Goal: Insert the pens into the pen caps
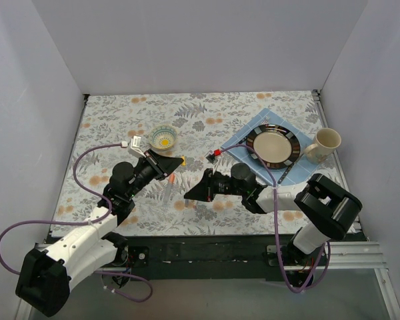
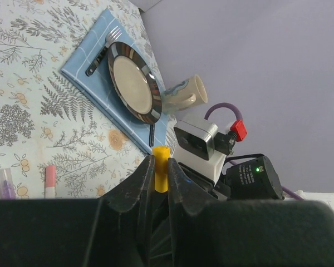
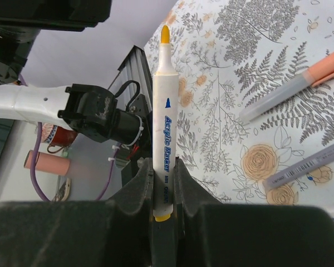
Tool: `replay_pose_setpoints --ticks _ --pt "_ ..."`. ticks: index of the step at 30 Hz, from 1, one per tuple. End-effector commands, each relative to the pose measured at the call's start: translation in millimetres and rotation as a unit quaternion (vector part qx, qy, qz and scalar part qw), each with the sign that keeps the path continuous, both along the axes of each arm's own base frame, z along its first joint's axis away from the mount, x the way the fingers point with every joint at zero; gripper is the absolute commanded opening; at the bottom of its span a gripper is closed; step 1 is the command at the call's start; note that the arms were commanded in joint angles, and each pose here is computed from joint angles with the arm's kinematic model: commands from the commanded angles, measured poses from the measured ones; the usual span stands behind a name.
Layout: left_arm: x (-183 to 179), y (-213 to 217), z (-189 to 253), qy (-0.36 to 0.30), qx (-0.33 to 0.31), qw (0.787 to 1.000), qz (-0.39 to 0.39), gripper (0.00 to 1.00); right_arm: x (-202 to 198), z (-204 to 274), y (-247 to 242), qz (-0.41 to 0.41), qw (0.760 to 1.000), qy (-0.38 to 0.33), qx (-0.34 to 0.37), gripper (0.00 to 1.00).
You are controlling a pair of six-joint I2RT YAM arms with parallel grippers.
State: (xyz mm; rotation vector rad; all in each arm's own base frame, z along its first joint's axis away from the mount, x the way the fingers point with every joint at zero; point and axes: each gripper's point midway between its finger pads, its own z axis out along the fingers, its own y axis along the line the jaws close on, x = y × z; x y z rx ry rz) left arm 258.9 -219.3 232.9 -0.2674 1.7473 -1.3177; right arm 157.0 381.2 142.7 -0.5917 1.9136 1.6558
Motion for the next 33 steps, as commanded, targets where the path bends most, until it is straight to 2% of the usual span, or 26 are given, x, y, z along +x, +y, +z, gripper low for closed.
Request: replay_pose_setpoints --ticks 1,24,33 --pt "-4.0 -1.7 13.4 -0.037 -0.007 0.999 -0.006 0.0 5.3 40.8 10.7 -0.007 0.997 -0.041 0.06 0.01" --pt "-6.7 0.0 10.4 -0.044 0.005 0.999 0.004 0.0 5.4 50.2 0.2 -0.033 0.996 -0.059 0.059 0.01" --pt "-5.4 1.2 9.5 -0.046 0.008 0.999 0.009 0.0 -5.7 33.8 -6.5 -0.023 0.998 -0.049 0.043 0.01"
